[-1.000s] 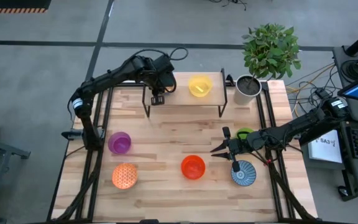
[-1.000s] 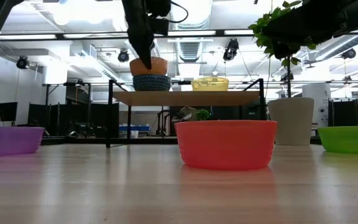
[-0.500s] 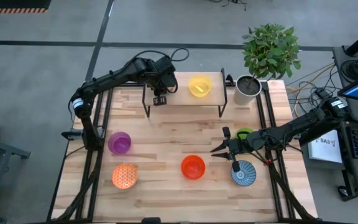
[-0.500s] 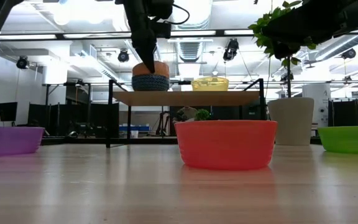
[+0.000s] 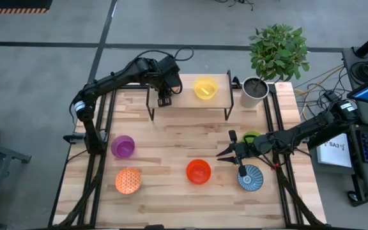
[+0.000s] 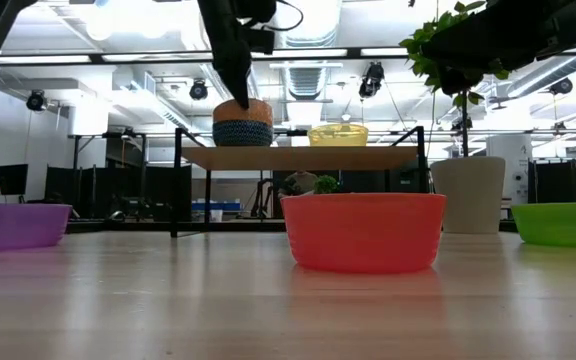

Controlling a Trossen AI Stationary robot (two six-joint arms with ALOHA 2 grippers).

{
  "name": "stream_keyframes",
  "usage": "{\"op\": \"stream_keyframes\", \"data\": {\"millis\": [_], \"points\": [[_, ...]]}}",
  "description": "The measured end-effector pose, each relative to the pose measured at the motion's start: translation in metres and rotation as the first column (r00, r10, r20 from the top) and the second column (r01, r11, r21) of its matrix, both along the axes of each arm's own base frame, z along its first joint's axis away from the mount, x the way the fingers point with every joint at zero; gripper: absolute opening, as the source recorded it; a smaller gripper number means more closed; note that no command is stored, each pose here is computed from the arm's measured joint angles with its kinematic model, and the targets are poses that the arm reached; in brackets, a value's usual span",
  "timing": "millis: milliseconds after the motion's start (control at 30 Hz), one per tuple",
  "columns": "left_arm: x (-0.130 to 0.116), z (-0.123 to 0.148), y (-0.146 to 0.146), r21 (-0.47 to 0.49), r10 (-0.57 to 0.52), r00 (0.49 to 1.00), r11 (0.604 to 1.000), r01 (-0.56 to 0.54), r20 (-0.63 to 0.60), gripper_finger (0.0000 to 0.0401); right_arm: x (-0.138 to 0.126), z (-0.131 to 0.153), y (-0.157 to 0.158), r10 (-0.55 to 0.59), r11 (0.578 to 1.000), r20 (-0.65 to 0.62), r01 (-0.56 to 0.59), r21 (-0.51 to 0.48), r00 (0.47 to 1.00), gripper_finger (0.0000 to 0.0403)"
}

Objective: Place and stack bowls onto a shelf
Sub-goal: Stack the patterned light blue bowl on top of the yellow bowl on the shelf

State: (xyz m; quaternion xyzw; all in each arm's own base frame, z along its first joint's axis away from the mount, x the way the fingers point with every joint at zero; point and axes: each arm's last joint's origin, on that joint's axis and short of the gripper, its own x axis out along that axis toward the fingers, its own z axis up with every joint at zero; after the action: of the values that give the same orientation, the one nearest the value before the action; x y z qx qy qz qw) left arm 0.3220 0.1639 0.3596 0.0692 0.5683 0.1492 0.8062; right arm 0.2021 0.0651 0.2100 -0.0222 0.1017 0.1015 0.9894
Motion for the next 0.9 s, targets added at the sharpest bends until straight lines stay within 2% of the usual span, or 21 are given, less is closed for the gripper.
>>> {"op": "stream_keyframes", "data": {"millis": [100, 233, 400, 533, 667, 767, 900], "points": [[-0.002, 0.013, -0.002, 0.001, -0.006, 1.0, 1.0, 0.006, 0.025, 0.0157, 0.0, 0.0, 0.0, 0.001, 1.0, 0.0, -0.001, -0.002, 1.0, 0.0057], [0.0, 0.029, -0.003, -0.014, -0.043, 0.988, 0.999, 0.045, 0.146, 0.0155, 0.0, 0.0, 0.0, 0.0, 1.0, 0.001, 0.0, -0.003, 1.0, 0.0057], [0.007, 0.035, -0.001, 0.051, -0.106, 0.955, 0.994, 0.096, 0.276, 0.0113, 0.0, 0.0, 0.0, -0.001, 1.0, 0.001, 0.001, -0.003, 1.0, 0.0057], [0.007, 0.029, 0.001, 0.071, -0.147, 0.921, 0.989, 0.13, 0.36, 0.0059, 0.0, 0.0, 0.0, -0.002, 1.0, 0.001, 0.002, 0.002, 1.0, 0.0057], [-0.004, 0.015, 0.002, 0.105, -0.143, 0.896, 0.989, 0.108, 0.42, 0.0013, 0.0, 0.0, 0.0, -0.001, 1.0, 0.0, 0.001, 0.005, 1.0, 0.0057], [-0.02, 0.0, 0.002, 0.117, -0.107, 0.871, 0.991, 0.057, 0.48, 0.0004, 0.0, 0.0, 0.0, -0.002, 1.0, -0.001, 0.002, 0.009, 1.0, 0.0057], [-0.04, -0.016, -0.003, 0.15, -0.087, 0.804, 0.989, -0.003, 0.589, 0.0009, 0.0, 0.001, 0.0, -0.001, 1.0, 0.002, 0.001, 0.006, 1.0, 0.0057]]}}
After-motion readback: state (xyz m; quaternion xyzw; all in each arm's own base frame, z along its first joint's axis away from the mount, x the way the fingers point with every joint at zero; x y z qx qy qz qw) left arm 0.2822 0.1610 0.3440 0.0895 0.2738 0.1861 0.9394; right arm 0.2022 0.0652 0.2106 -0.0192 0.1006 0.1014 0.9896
